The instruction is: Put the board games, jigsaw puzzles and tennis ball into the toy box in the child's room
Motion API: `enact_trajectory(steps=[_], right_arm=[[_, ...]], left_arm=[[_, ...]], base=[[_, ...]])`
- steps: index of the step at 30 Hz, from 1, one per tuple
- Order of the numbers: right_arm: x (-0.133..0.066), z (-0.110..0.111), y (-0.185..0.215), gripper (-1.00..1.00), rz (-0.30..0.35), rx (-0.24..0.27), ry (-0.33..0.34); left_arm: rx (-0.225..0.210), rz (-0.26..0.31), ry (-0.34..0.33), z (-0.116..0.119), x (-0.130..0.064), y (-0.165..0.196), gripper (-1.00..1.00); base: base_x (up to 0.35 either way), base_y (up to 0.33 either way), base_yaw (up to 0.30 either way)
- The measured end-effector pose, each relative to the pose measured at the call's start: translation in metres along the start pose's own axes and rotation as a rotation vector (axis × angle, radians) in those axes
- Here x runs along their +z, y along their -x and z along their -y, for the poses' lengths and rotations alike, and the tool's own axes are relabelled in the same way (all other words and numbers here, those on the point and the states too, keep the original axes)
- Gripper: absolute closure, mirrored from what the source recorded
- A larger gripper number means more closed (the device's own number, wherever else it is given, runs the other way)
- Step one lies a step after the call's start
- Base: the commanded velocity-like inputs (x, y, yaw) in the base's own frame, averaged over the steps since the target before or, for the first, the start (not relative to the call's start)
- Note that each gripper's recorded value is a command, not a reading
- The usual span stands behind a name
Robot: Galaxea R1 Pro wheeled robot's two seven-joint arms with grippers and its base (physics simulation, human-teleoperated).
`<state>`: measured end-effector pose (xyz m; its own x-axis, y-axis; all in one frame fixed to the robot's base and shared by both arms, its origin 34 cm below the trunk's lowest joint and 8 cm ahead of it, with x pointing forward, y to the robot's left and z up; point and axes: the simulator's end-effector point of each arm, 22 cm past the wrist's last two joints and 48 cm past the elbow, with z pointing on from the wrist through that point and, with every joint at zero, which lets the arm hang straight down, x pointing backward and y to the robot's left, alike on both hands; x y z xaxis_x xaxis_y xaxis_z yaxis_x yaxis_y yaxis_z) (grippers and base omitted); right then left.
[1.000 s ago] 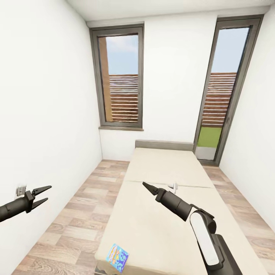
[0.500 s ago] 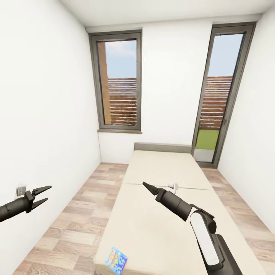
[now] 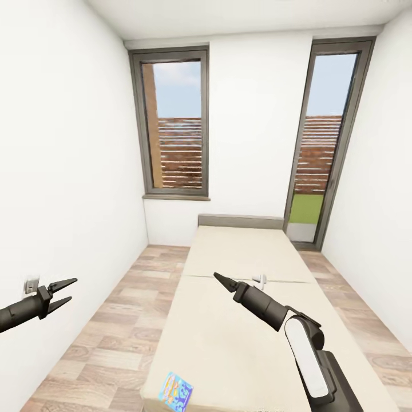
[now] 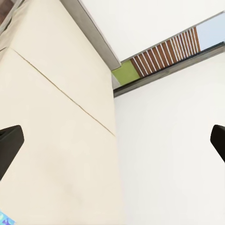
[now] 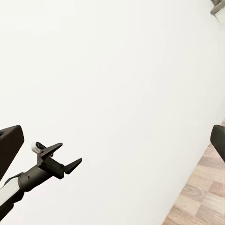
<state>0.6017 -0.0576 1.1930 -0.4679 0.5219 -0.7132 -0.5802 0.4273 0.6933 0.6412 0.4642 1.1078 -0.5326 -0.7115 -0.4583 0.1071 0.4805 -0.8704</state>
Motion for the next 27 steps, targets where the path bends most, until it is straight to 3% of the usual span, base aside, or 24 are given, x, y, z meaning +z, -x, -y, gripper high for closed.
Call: enact_trajectory(steps=[14,27], right_arm=[[0.0002,0.0005,-0.0003,-1.0,-0.001,0.0,-0.002],[0.0002,0.0008,0.0003,-1.0,0.001,-0.001,-0.002]], left_arm=[[0.001,0.001,0.001,-0.0002,0.0,0.0001,-1.0],[-0.001,-0.001,0.001,-0.0004,0.0003,-0.0002,-1.0]], base=[[-0.045,0.149,-0.243],[-0.126,0.119,-0.038]])
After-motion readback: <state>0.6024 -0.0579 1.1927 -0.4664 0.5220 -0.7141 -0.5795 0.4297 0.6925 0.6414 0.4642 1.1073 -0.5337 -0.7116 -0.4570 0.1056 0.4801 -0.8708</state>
